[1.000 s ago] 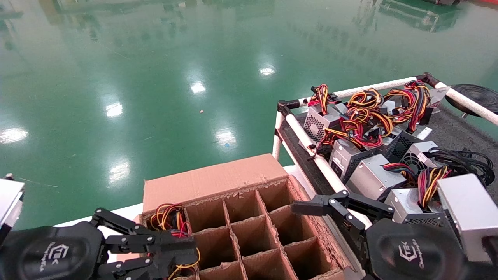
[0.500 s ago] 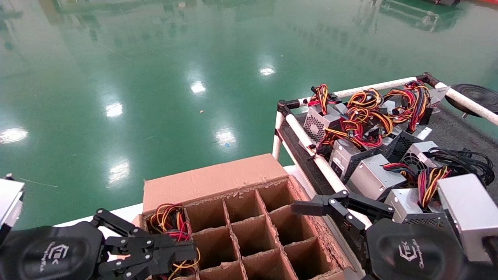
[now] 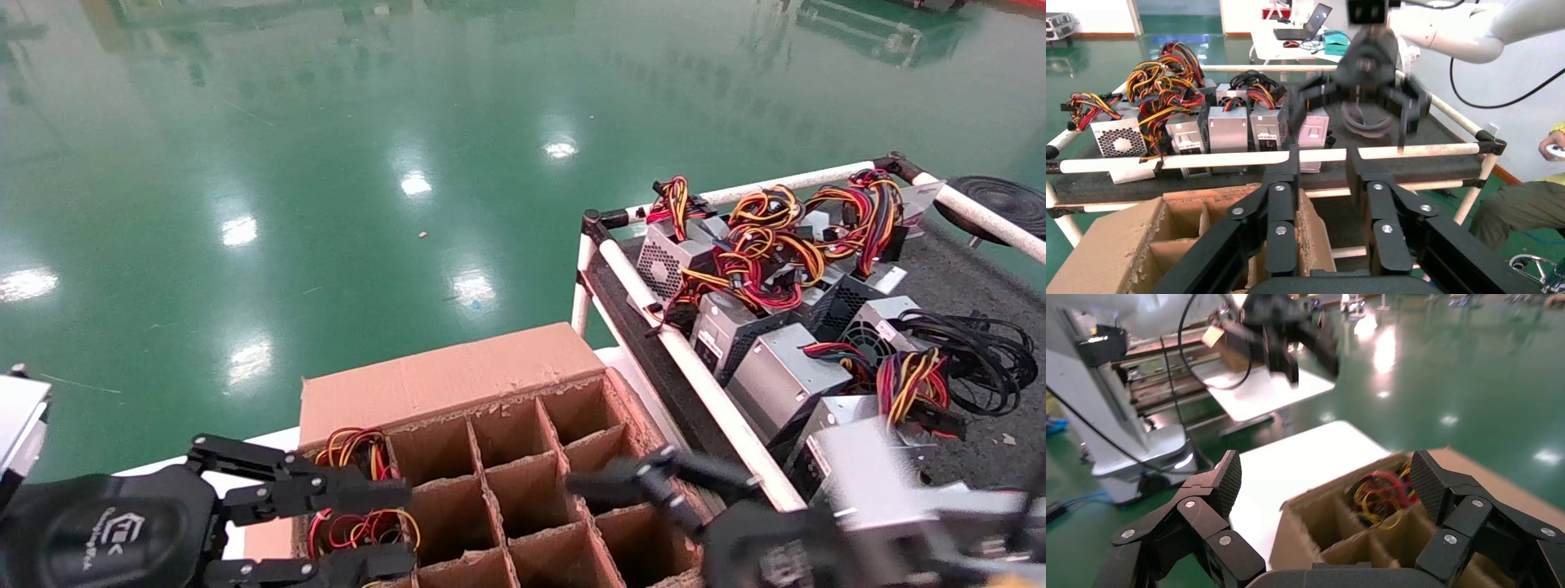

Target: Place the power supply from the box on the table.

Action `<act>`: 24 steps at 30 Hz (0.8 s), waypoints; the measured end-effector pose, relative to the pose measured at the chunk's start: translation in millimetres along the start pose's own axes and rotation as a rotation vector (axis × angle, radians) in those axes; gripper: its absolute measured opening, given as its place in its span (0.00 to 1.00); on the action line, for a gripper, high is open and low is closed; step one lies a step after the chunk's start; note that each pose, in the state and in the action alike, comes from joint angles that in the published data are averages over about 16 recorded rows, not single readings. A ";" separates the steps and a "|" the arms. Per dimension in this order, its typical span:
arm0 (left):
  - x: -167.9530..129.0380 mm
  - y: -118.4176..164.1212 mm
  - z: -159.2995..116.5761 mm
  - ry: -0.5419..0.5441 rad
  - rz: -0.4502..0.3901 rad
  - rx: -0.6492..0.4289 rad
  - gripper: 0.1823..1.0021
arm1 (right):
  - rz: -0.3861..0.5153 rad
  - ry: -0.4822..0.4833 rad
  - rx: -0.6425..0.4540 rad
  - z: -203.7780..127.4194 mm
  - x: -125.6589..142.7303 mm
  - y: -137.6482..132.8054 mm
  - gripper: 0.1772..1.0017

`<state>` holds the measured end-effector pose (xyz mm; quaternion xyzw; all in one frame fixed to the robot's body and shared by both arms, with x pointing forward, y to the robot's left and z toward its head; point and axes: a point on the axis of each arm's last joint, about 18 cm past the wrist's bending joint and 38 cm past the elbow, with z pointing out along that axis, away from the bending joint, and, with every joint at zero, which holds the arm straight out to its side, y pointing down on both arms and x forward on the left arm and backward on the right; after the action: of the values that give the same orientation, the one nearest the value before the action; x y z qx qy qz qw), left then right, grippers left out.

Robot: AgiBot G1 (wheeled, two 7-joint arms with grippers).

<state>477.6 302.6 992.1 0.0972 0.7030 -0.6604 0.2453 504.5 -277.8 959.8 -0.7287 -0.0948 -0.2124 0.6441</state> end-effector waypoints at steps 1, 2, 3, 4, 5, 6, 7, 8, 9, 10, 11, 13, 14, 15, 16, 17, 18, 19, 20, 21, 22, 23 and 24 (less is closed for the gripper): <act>0.0 0.0 0.0 0.000 0.000 0.000 0.18 | 0.004 -0.006 -0.007 4.1 1.5 4.0 1.00; 0.0 0.0 0.0 0.000 0.000 0.000 0.20 | 0.008 -0.013 -0.014 8.3 3.1 8.0 1.00; 0.0 0.0 0.0 0.000 0.000 0.000 0.23 | 0.011 -0.020 -0.022 12.7 4.9 11.9 1.00; 0.0 0.0 0.0 0.000 0.000 0.000 0.24 | 0.014 -0.027 -0.030 17.3 6.8 15.9 1.00; 0.0 0.0 0.0 0.000 0.000 0.000 0.26 | 0.017 -0.034 -0.038 22.2 8.8 19.8 1.00; 0.0 0.0 0.0 0.000 0.000 0.000 0.29 | 0.019 -0.041 -0.046 27.3 11.0 23.8 1.00; 0.0 0.0 0.0 0.000 0.000 0.000 0.32 | 0.021 -0.048 -0.053 32.4 13.4 27.5 1.00; 0.0 0.0 0.0 0.000 0.000 0.000 0.35 | 0.023 -0.054 -0.060 37.6 15.9 31.1 1.00; 0.0 0.0 0.0 0.000 0.000 0.000 0.38 | 0.024 -0.059 -0.067 43.1 18.6 34.7 1.00; 0.0 0.0 0.0 0.000 0.000 0.000 0.40 | 0.025 -0.064 -0.072 48.5 21.4 38.0 1.00; 0.0 0.0 0.0 0.000 0.000 0.000 0.42 | 0.026 -0.069 -0.078 54.0 24.3 41.3 1.00; 0.0 0.0 0.0 0.000 0.000 0.000 0.47 | 0.027 -0.075 -0.088 65.5 30.6 47.7 1.00; 0.0 0.0 0.0 0.000 0.000 0.000 0.51 | 0.028 -0.078 -0.092 71.3 33.7 50.6 1.00; 0.0 0.0 0.0 0.000 0.000 0.000 0.54 | 0.028 -0.080 -0.096 77.1 37.0 53.5 1.00; 0.0 0.0 0.0 0.000 0.000 0.000 0.56 | 0.028 -0.081 -0.100 82.7 40.3 56.2 1.00; 0.0 0.0 0.0 0.000 0.000 0.000 0.59 | 0.029 -0.081 -0.104 88.3 43.6 58.8 1.00; 0.0 0.0 0.0 0.000 0.000 0.000 0.62 | 0.029 -0.081 -0.108 93.9 47.1 61.3 1.00; 0.0 0.0 0.0 0.000 0.000 0.000 0.65 | 0.030 -0.080 -0.111 99.4 50.5 63.7 1.00; 0.0 0.0 0.0 0.000 0.000 0.000 0.68 | 0.032 -0.077 -0.114 104.7 54.0 65.9 1.00; 0.0 0.0 0.0 0.000 0.000 0.000 0.71 | 0.034 -0.074 -0.116 109.8 57.4 68.0 1.00; 0.0 0.0 0.0 0.000 0.000 0.000 0.72 | 0.036 -0.070 -0.118 114.7 60.7 69.8 1.00; 0.0 0.0 0.0 0.000 0.000 0.000 0.74 | 0.037 -0.067 -0.119 119.5 63.9 71.3 1.00; 0.0 0.0 0.0 0.000 0.000 0.000 0.77 | 0.039 -0.064 -0.121 124.2 67.0 72.8 1.00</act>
<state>477.6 302.6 992.1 0.0973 0.7030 -0.6604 0.2453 617.5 -176.4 913.4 -0.7743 -0.0880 -0.1819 0.5998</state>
